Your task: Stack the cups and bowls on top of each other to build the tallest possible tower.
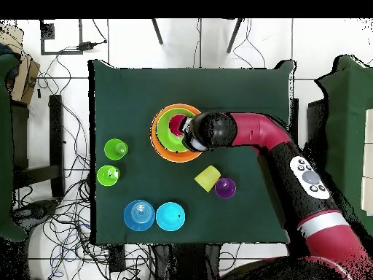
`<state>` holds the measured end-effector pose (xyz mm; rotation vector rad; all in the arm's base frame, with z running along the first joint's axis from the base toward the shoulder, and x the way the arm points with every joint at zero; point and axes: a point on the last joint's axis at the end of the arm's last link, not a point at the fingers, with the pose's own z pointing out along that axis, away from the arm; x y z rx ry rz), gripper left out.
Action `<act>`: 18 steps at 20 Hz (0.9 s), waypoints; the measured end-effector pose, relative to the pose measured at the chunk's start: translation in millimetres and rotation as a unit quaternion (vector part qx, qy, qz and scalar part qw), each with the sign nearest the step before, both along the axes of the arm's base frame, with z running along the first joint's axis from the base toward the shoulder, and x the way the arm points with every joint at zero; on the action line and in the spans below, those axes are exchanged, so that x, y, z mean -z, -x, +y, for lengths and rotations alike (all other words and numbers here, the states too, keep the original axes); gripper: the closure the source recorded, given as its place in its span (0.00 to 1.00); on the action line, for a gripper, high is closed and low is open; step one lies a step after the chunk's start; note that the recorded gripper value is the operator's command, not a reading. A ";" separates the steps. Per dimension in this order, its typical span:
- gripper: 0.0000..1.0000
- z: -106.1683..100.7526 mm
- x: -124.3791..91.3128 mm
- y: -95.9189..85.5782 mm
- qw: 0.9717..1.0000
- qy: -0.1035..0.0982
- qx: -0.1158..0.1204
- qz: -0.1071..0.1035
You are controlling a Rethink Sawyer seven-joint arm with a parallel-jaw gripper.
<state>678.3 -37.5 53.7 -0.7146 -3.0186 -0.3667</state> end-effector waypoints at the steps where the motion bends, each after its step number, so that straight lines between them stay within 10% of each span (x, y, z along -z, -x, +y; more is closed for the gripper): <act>1: 1.00 0.0 -2.2 1.3 1.000 0.002 -0.001 0.000; 7: 1.00 -1.2 -14.8 7.3 1.000 0.012 -0.007 -0.002; 8: 0.00 -1.1 -20.5 9.6 1.000 0.016 -0.010 -0.003; 18: 0.00 -2.0 -24.1 7.7 1.000 0.019 -0.009 -0.016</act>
